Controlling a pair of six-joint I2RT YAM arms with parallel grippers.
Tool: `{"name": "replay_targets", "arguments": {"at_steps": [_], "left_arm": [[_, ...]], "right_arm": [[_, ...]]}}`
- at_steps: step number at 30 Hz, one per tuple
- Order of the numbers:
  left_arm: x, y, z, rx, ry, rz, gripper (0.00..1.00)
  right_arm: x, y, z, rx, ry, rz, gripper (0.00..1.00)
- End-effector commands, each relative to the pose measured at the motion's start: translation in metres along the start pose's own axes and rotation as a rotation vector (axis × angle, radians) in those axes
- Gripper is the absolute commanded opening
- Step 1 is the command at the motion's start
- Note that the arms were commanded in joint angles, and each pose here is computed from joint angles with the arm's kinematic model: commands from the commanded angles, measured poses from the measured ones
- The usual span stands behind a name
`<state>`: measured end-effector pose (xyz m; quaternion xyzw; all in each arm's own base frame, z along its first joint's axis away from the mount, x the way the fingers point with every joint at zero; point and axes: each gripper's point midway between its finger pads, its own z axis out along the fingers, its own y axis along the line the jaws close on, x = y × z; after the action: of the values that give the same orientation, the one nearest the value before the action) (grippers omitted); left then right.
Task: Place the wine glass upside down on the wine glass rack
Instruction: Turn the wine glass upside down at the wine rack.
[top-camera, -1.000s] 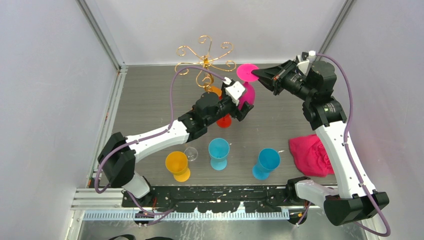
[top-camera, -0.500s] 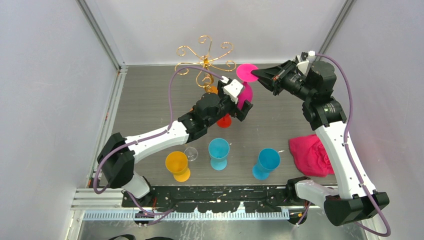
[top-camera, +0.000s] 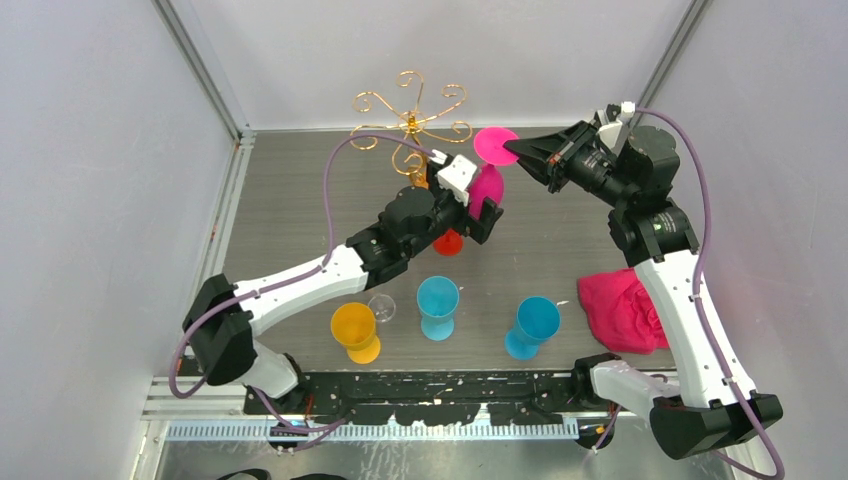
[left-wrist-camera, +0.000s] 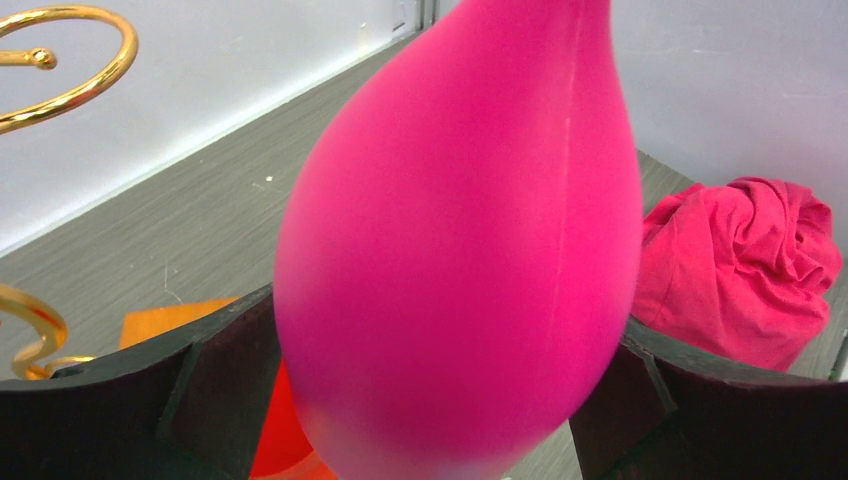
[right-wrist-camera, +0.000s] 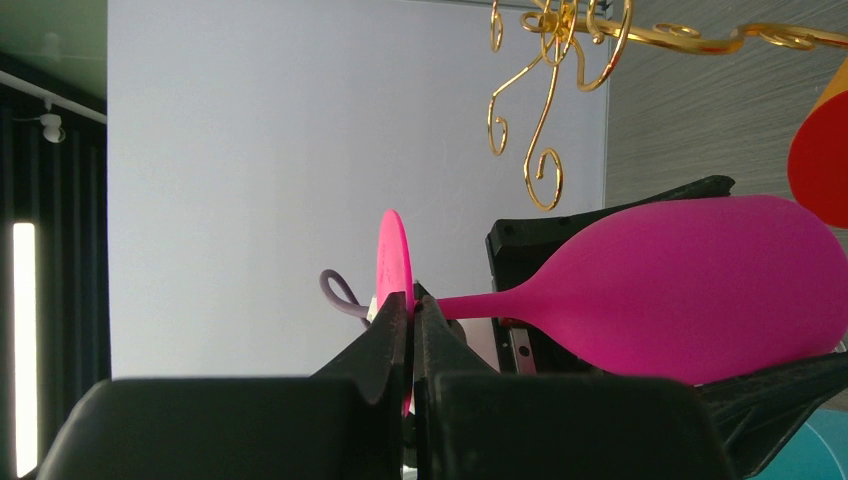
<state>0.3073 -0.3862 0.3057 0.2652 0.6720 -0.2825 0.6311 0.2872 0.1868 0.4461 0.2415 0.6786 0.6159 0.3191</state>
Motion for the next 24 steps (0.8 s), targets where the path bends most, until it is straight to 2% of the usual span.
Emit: {"name": "replay_targets", "arguments": {"at_steps": [1,19,24], "left_arm": [[-0.055,0.009,-0.015,-0.047,-0.122,-0.057,1.00],[-0.060,0.009,-0.027,-0.047,-0.124,-0.056,1.00],[-0.070,0.016,-0.039,-0.076,-0.167,-0.055,1.00]], "right_arm": [[0.002,0.018,-0.008,-0.043,-0.015,-0.045,0.01],[-0.004,0.014,-0.002,-0.031,-0.030,-0.068,0.01],[-0.008,0.011,0.003,-0.018,-0.037,-0.080,0.01]]}}
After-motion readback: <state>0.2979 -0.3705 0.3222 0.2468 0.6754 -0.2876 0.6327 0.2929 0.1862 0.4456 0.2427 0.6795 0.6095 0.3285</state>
